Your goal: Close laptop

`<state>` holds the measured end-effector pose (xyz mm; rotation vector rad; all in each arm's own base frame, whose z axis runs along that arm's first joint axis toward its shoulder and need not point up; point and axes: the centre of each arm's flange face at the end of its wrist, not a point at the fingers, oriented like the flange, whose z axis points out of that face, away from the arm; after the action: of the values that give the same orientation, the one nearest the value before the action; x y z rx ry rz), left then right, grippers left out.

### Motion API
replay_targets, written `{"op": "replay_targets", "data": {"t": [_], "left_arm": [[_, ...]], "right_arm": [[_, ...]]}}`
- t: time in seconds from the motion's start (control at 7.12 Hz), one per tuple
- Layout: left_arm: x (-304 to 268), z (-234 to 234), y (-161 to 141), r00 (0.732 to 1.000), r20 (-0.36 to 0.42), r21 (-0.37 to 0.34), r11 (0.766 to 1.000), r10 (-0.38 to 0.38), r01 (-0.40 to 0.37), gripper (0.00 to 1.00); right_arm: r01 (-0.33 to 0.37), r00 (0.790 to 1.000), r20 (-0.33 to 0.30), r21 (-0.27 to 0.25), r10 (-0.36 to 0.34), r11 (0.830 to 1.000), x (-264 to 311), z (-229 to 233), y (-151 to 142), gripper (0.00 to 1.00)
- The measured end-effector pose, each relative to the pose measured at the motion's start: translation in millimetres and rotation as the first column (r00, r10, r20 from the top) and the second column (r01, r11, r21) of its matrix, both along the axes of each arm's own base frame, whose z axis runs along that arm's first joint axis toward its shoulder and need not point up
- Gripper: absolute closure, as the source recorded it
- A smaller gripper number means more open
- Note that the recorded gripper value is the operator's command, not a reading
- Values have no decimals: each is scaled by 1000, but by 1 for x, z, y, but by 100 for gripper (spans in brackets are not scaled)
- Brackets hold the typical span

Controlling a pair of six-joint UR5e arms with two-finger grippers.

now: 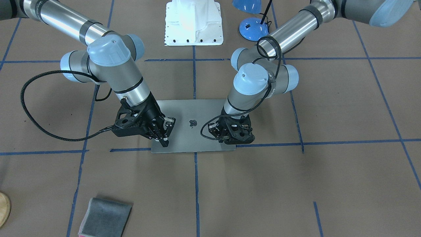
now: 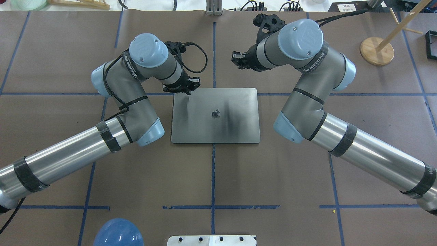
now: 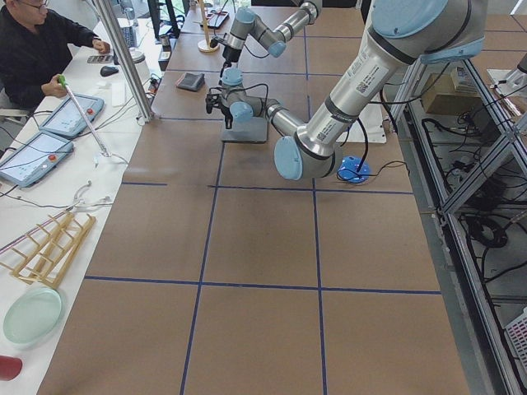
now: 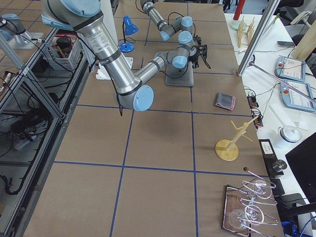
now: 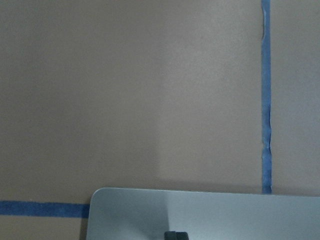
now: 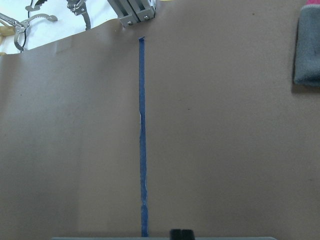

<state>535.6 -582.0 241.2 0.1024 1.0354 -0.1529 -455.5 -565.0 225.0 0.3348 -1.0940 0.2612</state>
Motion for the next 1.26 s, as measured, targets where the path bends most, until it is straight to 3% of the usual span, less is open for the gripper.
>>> {"op": "replay_targets", "data": {"t": [0.14,0.42,0.7,0.84,0.98,1.26], "left_arm": [[-34,-8,-12,998,-52,-30,999,35,-37,1],[-98,0,-11,995,-92,-58,997,38,-43,1],[-165,16,-1,998,-67,-69,998,1,-5,1],[-198,26,7,1000,-27,-32,999,12,-12,0],[-245,42,18,998,49,29,999,42,-44,0],[-340,88,43,971,208,93,985,121,-142,1]], "right_arm": [[21,1000,10,-17,-21,1000,23,1,7,1],[33,999,-31,-77,-36,996,68,-13,37,0],[69,981,-175,-110,-87,992,112,-25,74,0],[122,955,-261,-91,-142,988,139,-11,97,0],[191,916,-348,-59,-200,980,174,22,117,0],[298,856,-431,-41,-286,954,246,92,124,0]]}}
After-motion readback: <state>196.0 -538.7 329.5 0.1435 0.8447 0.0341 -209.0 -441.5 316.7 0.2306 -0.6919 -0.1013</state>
